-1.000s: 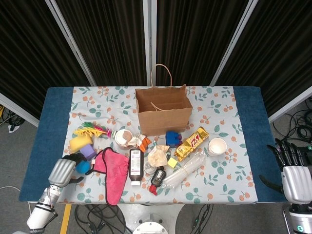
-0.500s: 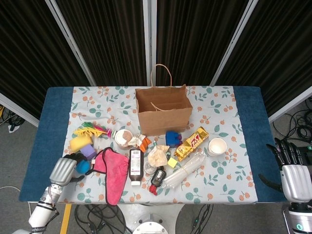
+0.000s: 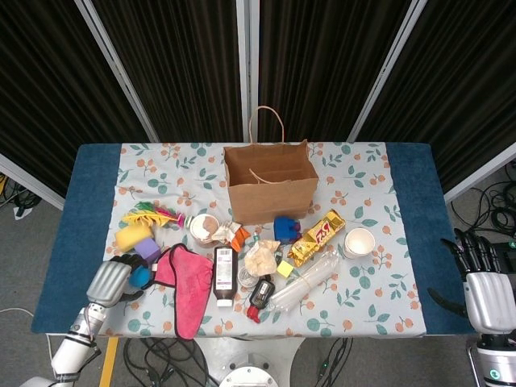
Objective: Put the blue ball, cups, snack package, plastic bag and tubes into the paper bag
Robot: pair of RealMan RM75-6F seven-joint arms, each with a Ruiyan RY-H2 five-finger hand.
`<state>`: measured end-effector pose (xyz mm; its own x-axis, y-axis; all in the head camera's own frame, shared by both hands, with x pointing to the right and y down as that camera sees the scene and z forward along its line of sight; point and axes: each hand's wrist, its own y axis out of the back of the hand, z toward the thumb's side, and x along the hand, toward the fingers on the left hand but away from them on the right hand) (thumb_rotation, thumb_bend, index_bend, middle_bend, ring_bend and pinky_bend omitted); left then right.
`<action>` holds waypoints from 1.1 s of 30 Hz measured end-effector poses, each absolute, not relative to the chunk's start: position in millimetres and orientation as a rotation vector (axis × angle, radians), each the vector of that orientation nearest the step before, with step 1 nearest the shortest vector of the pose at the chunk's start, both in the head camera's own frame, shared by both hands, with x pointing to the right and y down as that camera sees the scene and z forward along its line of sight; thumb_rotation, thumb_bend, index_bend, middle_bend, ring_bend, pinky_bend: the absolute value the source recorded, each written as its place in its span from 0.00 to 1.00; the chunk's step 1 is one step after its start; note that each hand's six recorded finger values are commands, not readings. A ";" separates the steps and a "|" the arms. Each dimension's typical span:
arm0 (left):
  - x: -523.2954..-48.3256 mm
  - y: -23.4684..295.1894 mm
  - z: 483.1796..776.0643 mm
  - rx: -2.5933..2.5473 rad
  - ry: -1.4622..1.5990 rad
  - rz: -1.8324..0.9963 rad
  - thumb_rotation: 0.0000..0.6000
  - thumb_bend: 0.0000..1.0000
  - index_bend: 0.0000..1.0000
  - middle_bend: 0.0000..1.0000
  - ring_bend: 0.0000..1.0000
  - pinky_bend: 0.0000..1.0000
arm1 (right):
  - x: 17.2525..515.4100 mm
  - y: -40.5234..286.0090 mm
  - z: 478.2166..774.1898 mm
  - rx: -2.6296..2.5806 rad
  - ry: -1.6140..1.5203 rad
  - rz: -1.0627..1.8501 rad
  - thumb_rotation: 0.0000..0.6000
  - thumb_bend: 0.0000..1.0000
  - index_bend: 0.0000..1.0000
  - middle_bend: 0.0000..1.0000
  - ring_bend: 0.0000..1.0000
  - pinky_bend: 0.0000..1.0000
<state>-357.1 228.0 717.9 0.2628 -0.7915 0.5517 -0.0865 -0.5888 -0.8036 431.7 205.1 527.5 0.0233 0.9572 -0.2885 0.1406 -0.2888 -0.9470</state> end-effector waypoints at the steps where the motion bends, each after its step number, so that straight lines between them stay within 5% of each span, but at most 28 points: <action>1: -356.9 227.7 718.5 -1.878 0.796 -1.370 1.00 0.20 0.47 0.48 0.40 0.47 | 431.9 204.9 527.4 -1.535 -1.161 1.351 1.00 0.02 0.16 0.05 0.00 0.00; 20: -354.2 219.0 707.7 -1.847 0.849 -1.314 1.00 0.27 0.53 0.54 0.46 0.53 | 433.2 204.0 526.3 -1.532 -1.165 1.352 1.00 0.02 0.16 0.05 0.00 0.00; 33: -353.7 178.7 621.5 -1.700 0.930 -1.165 1.00 0.27 0.53 0.54 0.46 0.53 | 429.5 207.4 516.6 -1.551 -1.189 1.293 1.00 0.02 0.16 0.05 0.00 0.00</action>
